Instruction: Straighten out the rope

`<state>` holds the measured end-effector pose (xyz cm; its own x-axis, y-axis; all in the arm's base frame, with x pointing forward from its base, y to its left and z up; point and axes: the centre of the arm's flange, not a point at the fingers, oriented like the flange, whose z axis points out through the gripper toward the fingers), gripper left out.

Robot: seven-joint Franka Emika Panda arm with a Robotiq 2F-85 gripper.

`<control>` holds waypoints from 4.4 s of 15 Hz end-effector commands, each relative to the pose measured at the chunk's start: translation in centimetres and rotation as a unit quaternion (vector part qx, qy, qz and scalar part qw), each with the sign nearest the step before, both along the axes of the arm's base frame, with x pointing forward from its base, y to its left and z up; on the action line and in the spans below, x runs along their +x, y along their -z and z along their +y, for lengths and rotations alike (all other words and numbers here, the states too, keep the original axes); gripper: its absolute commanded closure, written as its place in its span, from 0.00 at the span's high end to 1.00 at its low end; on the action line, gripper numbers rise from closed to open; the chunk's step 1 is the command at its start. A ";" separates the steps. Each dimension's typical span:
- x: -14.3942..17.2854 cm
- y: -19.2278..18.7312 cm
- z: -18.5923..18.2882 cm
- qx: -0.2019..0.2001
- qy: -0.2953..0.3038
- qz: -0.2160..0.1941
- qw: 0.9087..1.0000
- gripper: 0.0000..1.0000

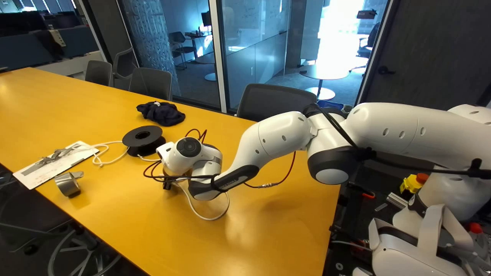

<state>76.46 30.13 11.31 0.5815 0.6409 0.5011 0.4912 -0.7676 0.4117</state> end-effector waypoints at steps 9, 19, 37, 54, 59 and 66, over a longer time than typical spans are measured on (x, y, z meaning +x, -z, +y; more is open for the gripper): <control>-9.7 -3.8 -2.3 0.015 -0.050 0.138 0.989 1.00; -12.5 -11.5 -5.8 0.000 -0.030 0.222 0.975 1.00; -28.0 -30.3 -33.7 0.061 0.193 0.310 0.929 1.00; -39.1 -37.2 -41.7 0.103 0.129 0.294 0.942 1.00; -38.9 -36.8 -41.8 0.103 0.130 0.300 0.940 1.00; -38.9 -36.7 -41.8 0.103 0.130 0.300 0.940 1.00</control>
<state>37.55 -11.63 48.06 0.9220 0.3644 0.1310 0.3731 -0.9265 -0.0490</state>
